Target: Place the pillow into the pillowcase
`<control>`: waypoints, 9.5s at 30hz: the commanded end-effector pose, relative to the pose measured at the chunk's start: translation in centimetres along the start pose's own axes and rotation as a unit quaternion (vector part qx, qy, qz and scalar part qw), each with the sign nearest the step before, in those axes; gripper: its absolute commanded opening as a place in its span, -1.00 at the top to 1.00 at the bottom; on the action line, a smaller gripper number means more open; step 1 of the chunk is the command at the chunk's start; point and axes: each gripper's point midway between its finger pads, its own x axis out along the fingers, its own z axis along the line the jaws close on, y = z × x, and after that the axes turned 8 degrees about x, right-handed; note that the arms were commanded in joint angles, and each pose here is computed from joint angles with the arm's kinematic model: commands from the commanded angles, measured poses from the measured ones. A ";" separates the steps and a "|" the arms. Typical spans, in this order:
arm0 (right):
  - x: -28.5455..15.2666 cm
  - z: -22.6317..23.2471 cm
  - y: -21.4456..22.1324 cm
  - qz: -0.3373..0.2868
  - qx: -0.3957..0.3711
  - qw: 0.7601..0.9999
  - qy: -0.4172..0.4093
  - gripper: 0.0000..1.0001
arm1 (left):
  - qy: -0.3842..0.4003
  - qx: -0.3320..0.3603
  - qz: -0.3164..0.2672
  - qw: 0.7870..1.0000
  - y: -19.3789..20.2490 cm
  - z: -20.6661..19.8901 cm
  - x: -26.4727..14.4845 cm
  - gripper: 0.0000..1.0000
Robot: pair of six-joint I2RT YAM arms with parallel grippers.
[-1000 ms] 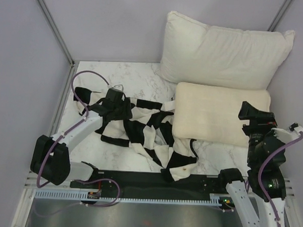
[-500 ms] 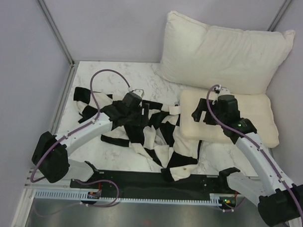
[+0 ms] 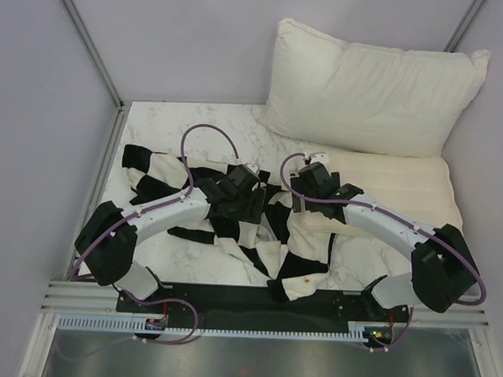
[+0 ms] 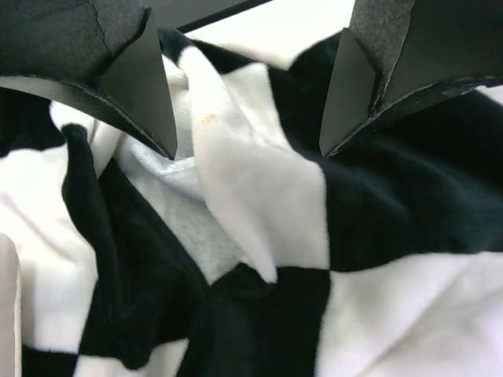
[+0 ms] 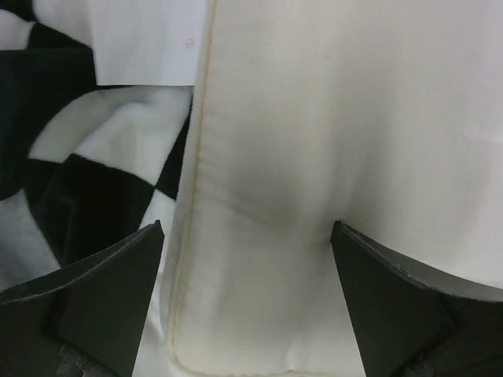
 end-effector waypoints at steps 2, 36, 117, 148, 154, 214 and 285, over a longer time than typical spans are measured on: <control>2.3 -3.2 0.7 -0.023 -0.006 0.995 0.095 -0.82 | 0.016 -0.014 -0.004 1.000 -0.2 -1.6 -0.1 -0.62; -18.7 2.8 -3.5 -0.084 0.025 0.958 -0.272 1.00 | 0.002 0.008 -0.040 0.999 -5.5 -0.2 -4.8 0.95; -3.1 9.1 -6.6 -0.094 0.242 0.925 -0.277 -0.06 | 0.384 -0.053 -0.055 0.920 -4.9 -13.8 -11.6 0.95; -5.0 -21.2 -6.9 -0.143 0.358 0.906 0.178 -0.96 | -0.061 0.029 -0.097 0.993 -14.0 -0.9 -7.5 -0.68; -0.8 -21.3 -5.6 -0.106 0.375 0.906 0.166 -0.96 | -0.104 0.033 -0.094 0.990 -17.4 -1.1 -3.2 -0.70; 4.6 6.8 -1.6 0.080 0.010 0.949 -0.306 -0.79 | -0.126 0.103 0.009 0.987 -15.7 5.5 3.0 -0.36; -12.2 4.1 -9.6 -0.140 -0.050 0.960 -0.236 -0.96 | 0.106 0.079 -0.188 0.973 -12.1 -5.3 -18.0 0.95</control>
